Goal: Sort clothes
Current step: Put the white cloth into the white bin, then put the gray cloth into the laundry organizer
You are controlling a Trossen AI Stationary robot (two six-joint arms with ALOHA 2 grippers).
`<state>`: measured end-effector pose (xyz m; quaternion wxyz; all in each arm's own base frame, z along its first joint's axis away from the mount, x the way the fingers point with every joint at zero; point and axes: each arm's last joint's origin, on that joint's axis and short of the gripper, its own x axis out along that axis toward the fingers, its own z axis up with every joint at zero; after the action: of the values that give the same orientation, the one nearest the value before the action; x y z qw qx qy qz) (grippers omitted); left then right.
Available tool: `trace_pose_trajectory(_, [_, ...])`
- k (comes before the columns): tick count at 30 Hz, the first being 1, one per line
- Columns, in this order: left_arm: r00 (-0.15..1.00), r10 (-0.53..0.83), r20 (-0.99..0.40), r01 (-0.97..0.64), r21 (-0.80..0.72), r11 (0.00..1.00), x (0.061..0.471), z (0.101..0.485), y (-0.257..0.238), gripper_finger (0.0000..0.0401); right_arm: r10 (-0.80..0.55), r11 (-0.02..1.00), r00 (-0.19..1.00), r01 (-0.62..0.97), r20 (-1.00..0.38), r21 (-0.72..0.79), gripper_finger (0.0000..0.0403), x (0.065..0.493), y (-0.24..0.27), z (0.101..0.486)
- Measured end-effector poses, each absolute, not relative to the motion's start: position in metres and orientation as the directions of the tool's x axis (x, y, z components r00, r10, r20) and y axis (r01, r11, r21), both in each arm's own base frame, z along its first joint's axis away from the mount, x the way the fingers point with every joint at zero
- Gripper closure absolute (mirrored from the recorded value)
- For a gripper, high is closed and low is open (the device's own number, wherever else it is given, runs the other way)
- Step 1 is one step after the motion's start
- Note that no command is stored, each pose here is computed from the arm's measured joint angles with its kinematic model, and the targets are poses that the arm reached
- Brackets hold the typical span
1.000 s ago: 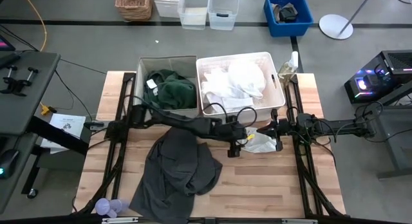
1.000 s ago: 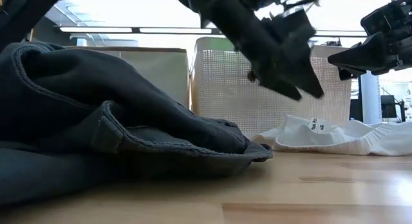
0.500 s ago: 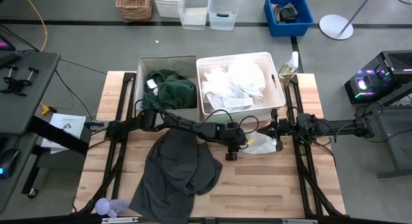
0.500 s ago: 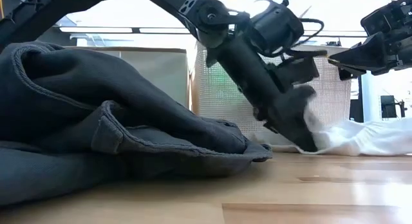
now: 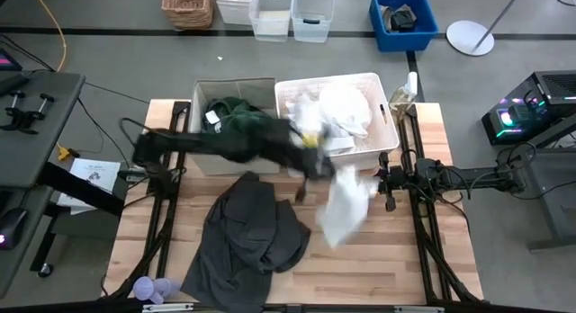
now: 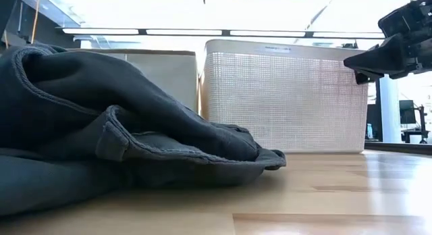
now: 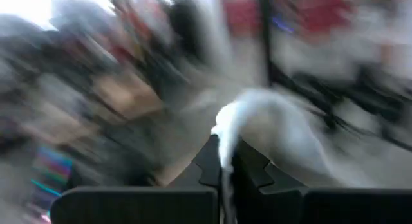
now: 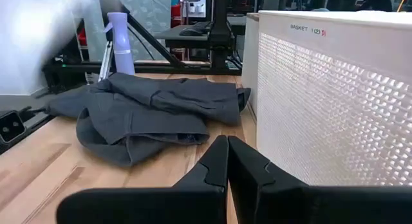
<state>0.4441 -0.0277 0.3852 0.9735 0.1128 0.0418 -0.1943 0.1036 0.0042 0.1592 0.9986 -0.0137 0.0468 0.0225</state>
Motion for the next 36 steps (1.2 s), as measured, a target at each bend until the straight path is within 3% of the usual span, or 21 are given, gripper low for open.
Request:
trace_pose_trajectory(3, [0.985,-0.153,0.083,0.118,0.329,0.937,0.426,0.426,0.008,0.0399,0.043,0.999,0.995,-0.046,-0.094,-0.025,0.0402,0.104,0.004,0.159])
trace_pose_trajectory(5, [0.994,-0.011,0.109,-0.027,0.343,0.939,0.423,0.43,0.037,0.0399,0.043,0.999,0.995,-0.046,-0.094,-0.025,0.0402,0.104,0.004,0.159])
trace_pose_trajectory(10, [0.963,0.263,0.054,-0.265,0.342,0.901,0.414,0.428,0.106,0.04,0.043,0.999,0.995,-0.046,-0.094,-0.025,0.0402,0.104,0.004,0.159])
trace_pose_trajectory(14, [0.882,0.425,-0.202,-0.376,0.242,0.895,0.416,0.385,0.148,0.0385,0.043,0.999,0.995,-0.046,-0.094,-0.025,0.0402,0.104,0.004,0.159])
trace_pose_trajectory(17, [0.839,0.394,-0.374,-0.377,0.122,0.918,0.419,0.352,0.161,0.035,0.043,0.999,0.995,-0.046,-0.094,-0.025,0.0402,0.104,0.004,0.159])
trace_pose_trajectory(23, [0.806,0.343,-0.482,-0.433,-0.086,0.897,0.417,0.34,0.164,0.0237,0.043,0.999,0.995,-0.045,-0.094,-0.025,0.0402,0.104,0.004,0.159])
trace_pose_trajectory(29, [0.919,0.013,-0.393,-0.157,-0.338,0.928,0.413,0.365,0.138,0.0133,0.043,0.999,0.995,-0.045,-0.094,-0.025,0.0402,0.104,0.004,0.159])
trace_pose_trajectory(32, [0.901,-0.084,-0.425,-0.087,-0.368,0.926,0.407,0.371,0.117,0.0104,0.043,0.999,0.995,-0.046,-0.094,-0.025,0.0402,0.104,0.004,0.159])
trace_pose_trajectory(36, [0.838,-0.199,-0.508,0.017,-0.34,0.94,0.39,0.383,0.067,0.0097,0.043,0.999,0.995,-0.046,-0.094,-0.025,0.0402,0.104,0.004,0.159])
